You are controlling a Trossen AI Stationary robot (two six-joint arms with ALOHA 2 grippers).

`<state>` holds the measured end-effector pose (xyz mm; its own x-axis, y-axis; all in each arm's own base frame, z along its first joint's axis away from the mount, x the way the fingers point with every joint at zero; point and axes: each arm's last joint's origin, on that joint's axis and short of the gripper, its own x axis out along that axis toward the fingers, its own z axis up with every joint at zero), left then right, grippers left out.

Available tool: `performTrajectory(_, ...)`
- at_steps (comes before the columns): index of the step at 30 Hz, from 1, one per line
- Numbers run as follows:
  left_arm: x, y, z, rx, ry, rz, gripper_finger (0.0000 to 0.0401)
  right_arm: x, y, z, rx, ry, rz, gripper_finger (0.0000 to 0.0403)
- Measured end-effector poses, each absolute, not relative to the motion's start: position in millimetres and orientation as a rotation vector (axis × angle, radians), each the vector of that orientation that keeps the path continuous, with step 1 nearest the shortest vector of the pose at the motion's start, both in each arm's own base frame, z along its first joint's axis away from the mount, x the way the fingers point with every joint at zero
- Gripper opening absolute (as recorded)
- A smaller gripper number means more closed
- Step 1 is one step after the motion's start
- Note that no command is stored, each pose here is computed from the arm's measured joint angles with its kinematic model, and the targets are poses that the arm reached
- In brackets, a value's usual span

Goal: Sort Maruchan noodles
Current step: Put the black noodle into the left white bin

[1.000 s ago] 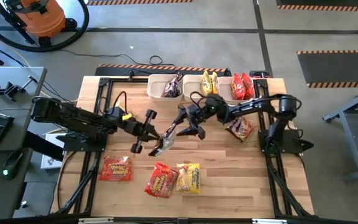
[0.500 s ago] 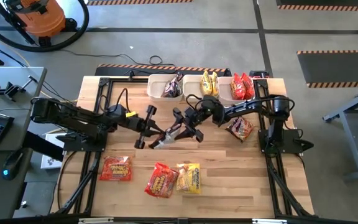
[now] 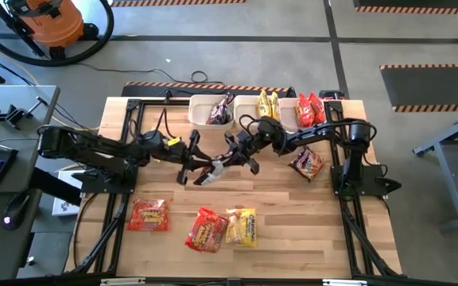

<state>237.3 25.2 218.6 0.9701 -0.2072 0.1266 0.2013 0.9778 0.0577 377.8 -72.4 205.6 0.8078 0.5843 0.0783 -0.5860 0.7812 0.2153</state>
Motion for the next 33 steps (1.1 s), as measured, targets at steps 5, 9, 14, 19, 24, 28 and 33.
performTrajectory(5, 229, 32, 221, 0.027, -0.070, -0.166, 0.0072, 375, -84, 202, 0.259, 0.029, 0.619, 0.0010)
performTrajectory(9, 218, 37, 226, 0.015, -0.014, -0.138, 0.0083, 373, -91, 200, 0.277, 0.056, 0.628, 0.0010)
performTrajectory(14, 203, 40, 228, -0.056, 0.077, -0.105, 0.0080, 368, -100, 200, 0.308, 0.097, 0.634, 0.0010)
performTrajectory(19, 194, 42, 229, -0.136, 0.130, -0.057, 0.0069, 354, -108, 204, 0.237, 0.241, 0.483, 0.0010)
performTrajectory(24, 190, 45, 223, -0.176, 0.201, 0.075, 0.0067, 338, -97, 208, 0.056, 0.460, 0.258, 0.0009)
performTrajectory(28, 195, 46, 228, -0.155, 0.265, 0.101, 0.0082, 337, -81, 205, -0.027, 0.542, 0.218, 0.0009)
performTrajectory(33, 211, 41, 237, -0.091, 0.326, 0.047, 0.0113, 342, -64, 203, -0.096, 0.565, 0.202, 0.0009)
